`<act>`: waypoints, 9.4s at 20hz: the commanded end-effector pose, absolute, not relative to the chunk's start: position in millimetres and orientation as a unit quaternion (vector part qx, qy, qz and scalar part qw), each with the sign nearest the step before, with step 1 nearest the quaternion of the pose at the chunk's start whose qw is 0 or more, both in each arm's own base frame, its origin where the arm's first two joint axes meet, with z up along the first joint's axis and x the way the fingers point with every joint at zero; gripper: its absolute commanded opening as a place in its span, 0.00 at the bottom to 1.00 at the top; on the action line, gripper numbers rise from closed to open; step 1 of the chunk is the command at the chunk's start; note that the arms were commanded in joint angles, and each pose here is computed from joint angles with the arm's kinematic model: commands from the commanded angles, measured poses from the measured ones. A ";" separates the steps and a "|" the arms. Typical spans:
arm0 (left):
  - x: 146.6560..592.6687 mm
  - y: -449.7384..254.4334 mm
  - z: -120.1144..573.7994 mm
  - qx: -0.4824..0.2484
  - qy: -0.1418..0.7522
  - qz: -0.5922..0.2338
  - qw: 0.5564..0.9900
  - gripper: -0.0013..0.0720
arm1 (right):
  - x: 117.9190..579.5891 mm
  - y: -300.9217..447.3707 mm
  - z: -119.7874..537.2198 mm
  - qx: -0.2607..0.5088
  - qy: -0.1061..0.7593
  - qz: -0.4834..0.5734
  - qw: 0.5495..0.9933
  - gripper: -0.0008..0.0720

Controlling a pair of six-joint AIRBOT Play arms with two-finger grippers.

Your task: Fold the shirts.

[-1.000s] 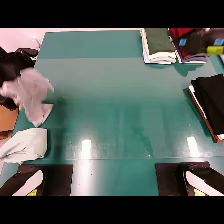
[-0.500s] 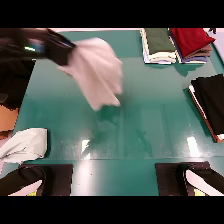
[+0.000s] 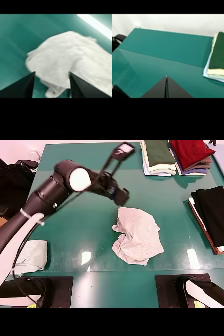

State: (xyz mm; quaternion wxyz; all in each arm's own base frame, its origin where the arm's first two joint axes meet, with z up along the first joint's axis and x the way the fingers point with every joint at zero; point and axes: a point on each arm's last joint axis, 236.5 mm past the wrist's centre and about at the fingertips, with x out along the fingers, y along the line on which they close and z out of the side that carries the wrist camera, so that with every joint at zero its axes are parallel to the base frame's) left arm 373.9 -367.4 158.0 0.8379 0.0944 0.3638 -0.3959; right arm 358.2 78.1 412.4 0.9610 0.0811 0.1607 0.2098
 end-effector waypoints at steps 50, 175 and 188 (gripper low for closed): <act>445.4 -221.7 62.7 -0.059 0.498 -0.260 0.825 0.05 | 347.5 220.7 -40.9 0.266 0.569 0.222 0.746 0.03; 210.4 -101.2 557.3 -0.004 -0.099 -0.220 0.970 0.05 | 235.1 10.9 470.9 -0.003 0.051 0.023 0.998 0.03; 351.6 -120.9 352.4 0.001 0.282 -0.225 0.933 0.05 | 345.2 16.6 305.3 0.097 0.371 0.105 0.917 0.03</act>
